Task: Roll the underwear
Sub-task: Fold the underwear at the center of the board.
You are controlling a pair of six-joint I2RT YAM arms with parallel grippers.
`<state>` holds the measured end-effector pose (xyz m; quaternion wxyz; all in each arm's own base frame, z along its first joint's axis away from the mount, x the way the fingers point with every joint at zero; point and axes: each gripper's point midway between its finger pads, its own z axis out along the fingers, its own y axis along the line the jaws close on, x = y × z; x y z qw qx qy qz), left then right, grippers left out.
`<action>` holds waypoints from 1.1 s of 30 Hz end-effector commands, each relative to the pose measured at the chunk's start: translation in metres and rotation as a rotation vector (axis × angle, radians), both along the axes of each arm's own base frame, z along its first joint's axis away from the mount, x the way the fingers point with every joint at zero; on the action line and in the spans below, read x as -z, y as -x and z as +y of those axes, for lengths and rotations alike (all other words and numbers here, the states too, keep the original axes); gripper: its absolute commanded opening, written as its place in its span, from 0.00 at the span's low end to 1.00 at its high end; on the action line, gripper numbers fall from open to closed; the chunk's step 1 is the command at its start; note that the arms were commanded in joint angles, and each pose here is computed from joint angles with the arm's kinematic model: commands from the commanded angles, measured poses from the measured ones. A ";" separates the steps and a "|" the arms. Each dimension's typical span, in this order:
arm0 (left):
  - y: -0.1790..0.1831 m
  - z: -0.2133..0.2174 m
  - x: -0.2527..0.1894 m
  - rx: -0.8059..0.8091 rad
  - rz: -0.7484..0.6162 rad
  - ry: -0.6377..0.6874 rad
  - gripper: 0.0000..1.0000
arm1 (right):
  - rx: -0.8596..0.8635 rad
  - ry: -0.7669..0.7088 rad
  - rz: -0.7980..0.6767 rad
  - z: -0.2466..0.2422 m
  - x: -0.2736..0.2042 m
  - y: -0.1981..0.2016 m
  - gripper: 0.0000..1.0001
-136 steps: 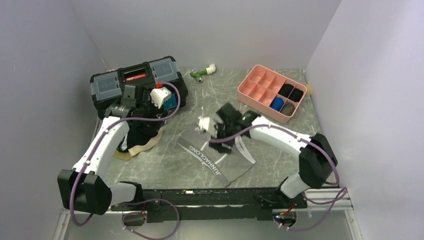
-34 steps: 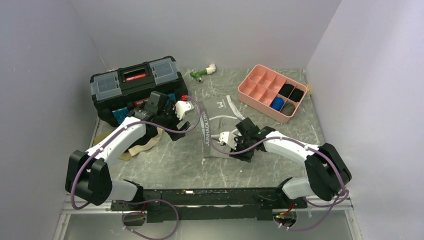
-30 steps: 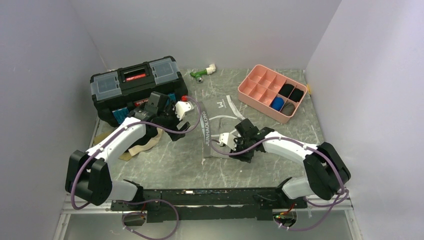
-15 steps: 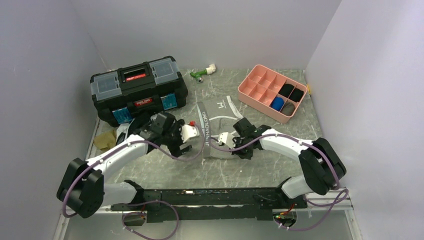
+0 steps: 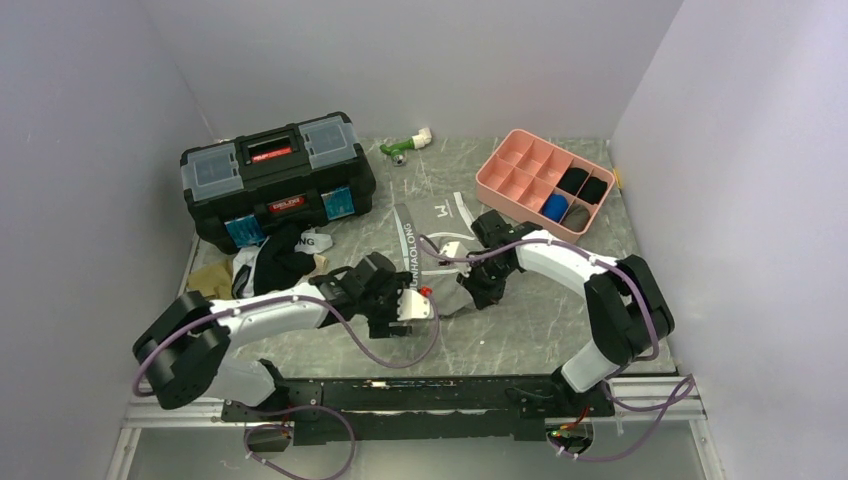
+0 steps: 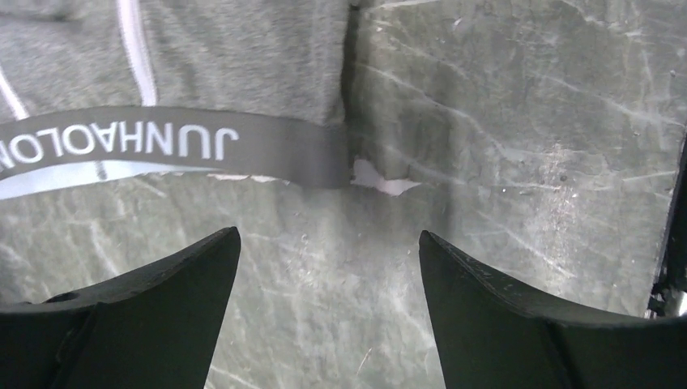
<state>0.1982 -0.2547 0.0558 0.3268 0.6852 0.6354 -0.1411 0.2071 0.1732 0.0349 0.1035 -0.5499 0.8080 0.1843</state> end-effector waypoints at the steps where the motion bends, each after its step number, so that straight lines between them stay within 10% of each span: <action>1: -0.013 -0.027 -0.007 0.040 -0.094 0.007 0.86 | 0.007 -0.058 0.085 0.006 -0.013 0.003 0.00; 23: -0.008 -0.043 0.028 0.075 0.002 -0.147 0.52 | 0.053 -0.104 0.171 -0.001 -0.019 -0.008 0.00; 33: -0.002 -0.044 0.040 0.075 0.049 -0.230 0.15 | 0.036 -0.096 0.188 -0.007 -0.014 0.003 0.00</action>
